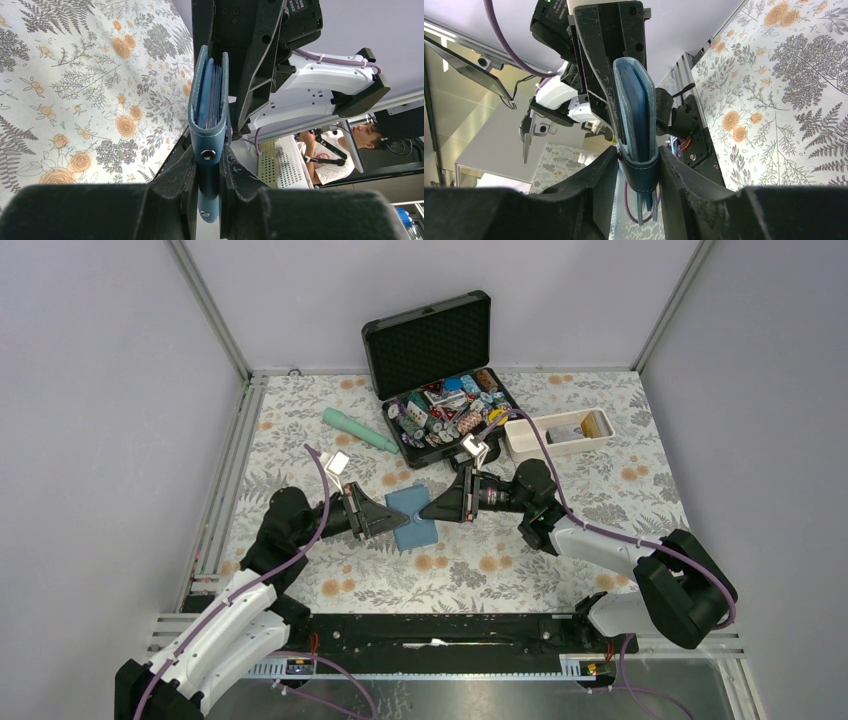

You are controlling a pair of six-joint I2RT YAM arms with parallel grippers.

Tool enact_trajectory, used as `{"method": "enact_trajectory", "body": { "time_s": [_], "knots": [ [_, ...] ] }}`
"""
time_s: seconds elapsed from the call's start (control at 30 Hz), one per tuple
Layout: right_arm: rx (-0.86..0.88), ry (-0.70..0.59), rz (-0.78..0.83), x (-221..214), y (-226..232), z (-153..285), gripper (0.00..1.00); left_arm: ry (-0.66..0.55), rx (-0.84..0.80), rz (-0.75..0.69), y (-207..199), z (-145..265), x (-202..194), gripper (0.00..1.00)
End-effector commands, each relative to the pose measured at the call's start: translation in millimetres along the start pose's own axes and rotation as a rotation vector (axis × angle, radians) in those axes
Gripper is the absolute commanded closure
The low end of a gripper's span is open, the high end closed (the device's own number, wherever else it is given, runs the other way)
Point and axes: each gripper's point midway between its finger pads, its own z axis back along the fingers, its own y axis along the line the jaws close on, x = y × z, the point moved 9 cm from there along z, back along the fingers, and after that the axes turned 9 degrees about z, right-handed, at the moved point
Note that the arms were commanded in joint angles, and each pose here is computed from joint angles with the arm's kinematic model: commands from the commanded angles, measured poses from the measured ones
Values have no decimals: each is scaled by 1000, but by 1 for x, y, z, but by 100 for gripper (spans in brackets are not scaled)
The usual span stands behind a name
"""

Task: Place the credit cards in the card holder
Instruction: Close the card holder at the center of the board.

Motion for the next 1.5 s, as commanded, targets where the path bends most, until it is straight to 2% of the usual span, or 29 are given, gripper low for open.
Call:
{"method": "enact_trajectory", "body": {
  "time_s": [0.0, 0.27, 0.63, 1.03, 1.17, 1.3, 1.33, 1.37, 1.4, 1.47],
  "knots": [
    [53, 1, 73, 8, 15, 0, 58, -53, -64, -60, -18, -2, 12, 100],
    [46, 0, 77, 8, 14, -1, 58, -51, -64, -57, -18, -1, 11, 100],
    [-32, 15, 88, 7, 6, -7, 71, -37, -70, -60, -20, -1, 10, 100],
    [-180, 48, 111, 5, -5, -17, 74, -34, -64, -59, -18, -2, 10, 100],
    [-251, 53, 107, 2, -13, -15, 80, -33, -57, -54, -15, -2, 10, 100],
    [-244, 35, 103, 1, -13, -14, 88, -33, -31, -53, -10, -4, 10, 100],
    [-238, 27, 105, 2, -12, -14, 92, -35, -15, -50, -7, -5, 10, 98],
    [-237, 16, 104, 2, -11, -14, 95, -39, 1, -50, -4, -5, 10, 91],
    [-242, 7, 106, 2, -12, -13, 97, -42, 18, -49, -2, -6, 11, 81],
    [-270, -12, 103, 2, -14, -11, 100, -53, 65, -52, 5, -6, 11, 51]
  ]
}}
